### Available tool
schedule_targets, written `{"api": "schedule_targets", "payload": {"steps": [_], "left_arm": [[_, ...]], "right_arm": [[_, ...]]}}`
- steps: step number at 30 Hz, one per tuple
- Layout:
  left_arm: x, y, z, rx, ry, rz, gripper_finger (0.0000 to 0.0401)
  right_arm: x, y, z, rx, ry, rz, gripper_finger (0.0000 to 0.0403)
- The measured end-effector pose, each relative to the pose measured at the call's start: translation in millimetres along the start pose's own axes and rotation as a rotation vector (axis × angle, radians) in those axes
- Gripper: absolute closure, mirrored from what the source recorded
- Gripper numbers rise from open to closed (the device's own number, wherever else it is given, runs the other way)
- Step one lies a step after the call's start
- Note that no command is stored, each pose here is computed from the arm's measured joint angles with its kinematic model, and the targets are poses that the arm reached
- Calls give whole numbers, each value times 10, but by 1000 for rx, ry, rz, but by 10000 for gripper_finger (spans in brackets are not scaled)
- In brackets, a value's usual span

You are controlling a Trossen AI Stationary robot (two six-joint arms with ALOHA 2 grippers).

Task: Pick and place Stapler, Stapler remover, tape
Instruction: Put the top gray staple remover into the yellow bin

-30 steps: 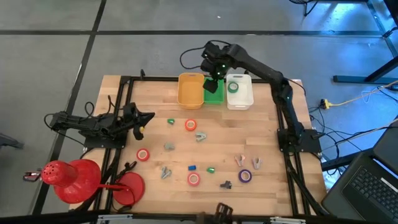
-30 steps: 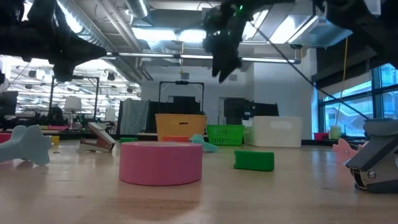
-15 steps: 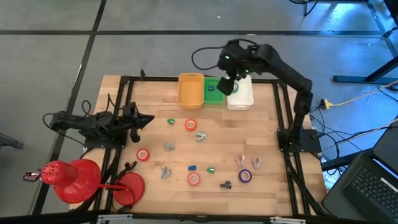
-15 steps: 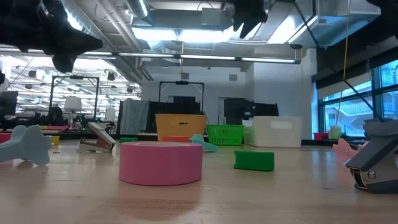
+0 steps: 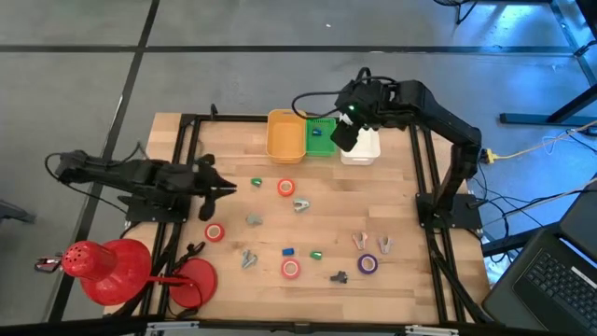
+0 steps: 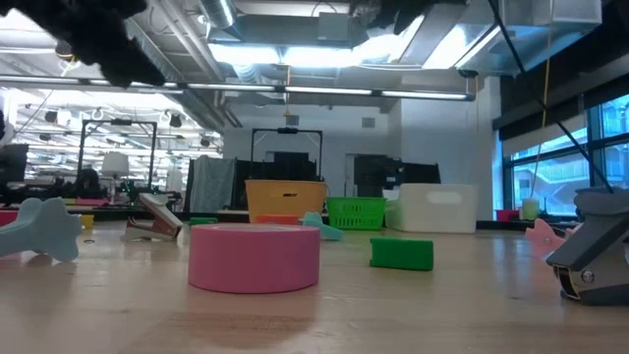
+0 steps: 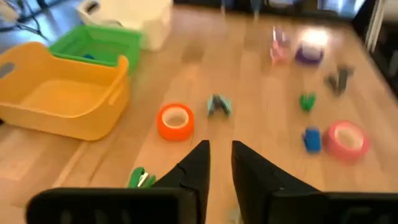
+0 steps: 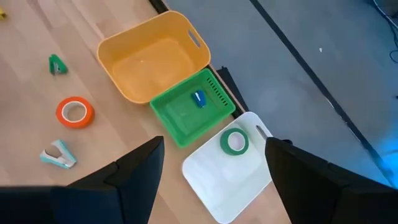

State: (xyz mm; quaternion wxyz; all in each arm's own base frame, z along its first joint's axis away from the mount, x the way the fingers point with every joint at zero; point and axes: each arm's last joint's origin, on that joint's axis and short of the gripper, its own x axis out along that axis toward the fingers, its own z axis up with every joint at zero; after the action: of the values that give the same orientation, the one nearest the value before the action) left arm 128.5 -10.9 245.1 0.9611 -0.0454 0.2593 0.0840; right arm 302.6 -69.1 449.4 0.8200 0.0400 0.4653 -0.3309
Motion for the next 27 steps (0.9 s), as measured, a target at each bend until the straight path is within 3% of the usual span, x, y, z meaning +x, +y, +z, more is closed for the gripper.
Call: {"api": "schedule_targets", "payload": {"steps": [9, 17, 27], "left_arm": [[419, -208, 288, 216, 351, -67, 283], [681, -345, 532, 365, 416, -132, 282], [1075, -430, 400, 412, 561, -149, 285]], "right_arm": [[1, 214, -205, 16, 30, -41, 122], [280, 217, -825, 102, 207, -142, 122], [687, 268, -1302, 136, 281, -205, 122]]}}
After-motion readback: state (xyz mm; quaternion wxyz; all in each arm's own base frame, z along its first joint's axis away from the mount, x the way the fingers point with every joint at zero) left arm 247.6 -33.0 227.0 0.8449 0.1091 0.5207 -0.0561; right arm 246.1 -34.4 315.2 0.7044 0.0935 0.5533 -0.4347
